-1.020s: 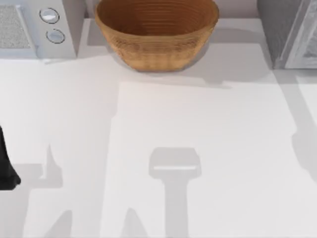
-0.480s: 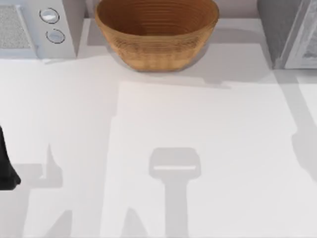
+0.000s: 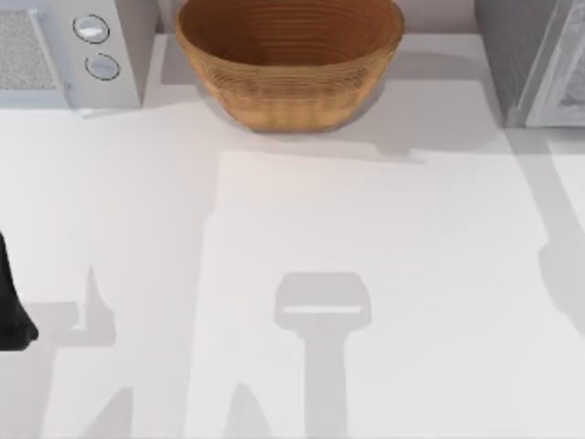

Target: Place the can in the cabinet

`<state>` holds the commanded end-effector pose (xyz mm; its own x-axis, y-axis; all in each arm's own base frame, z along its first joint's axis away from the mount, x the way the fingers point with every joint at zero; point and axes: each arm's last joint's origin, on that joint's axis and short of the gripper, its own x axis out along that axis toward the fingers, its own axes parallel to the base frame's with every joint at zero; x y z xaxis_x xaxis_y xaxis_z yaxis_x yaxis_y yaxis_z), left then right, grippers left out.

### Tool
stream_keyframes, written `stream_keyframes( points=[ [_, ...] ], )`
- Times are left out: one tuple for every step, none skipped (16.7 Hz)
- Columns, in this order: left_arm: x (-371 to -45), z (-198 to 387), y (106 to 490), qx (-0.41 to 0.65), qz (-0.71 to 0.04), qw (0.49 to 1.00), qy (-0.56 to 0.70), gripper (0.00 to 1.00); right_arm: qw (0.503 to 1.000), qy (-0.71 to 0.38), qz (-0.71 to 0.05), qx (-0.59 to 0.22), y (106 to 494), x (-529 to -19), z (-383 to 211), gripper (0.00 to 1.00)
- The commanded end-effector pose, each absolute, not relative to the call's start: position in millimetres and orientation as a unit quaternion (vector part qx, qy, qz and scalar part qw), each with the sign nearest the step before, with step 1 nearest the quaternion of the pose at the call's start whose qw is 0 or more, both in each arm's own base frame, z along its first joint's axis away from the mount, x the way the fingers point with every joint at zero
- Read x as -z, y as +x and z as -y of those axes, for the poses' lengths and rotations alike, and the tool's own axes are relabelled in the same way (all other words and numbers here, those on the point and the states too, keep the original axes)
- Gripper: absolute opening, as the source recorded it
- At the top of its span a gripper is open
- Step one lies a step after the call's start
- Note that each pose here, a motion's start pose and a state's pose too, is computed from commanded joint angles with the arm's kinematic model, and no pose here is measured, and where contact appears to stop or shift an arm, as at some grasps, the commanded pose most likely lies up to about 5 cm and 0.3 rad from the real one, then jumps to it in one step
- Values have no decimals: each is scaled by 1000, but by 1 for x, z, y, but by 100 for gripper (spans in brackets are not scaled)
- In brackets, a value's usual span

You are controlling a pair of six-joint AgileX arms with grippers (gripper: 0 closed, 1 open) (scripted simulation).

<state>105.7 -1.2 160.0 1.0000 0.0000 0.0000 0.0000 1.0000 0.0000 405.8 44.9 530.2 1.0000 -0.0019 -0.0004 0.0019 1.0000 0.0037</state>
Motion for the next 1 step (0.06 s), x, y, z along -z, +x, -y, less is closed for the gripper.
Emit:
stream_keyframes(
  points=[
    [-160, 1, 106, 0, 0, 1000, 0, 100, 1000, 2, 0, 1, 406, -530, -45, 100]
  ],
)
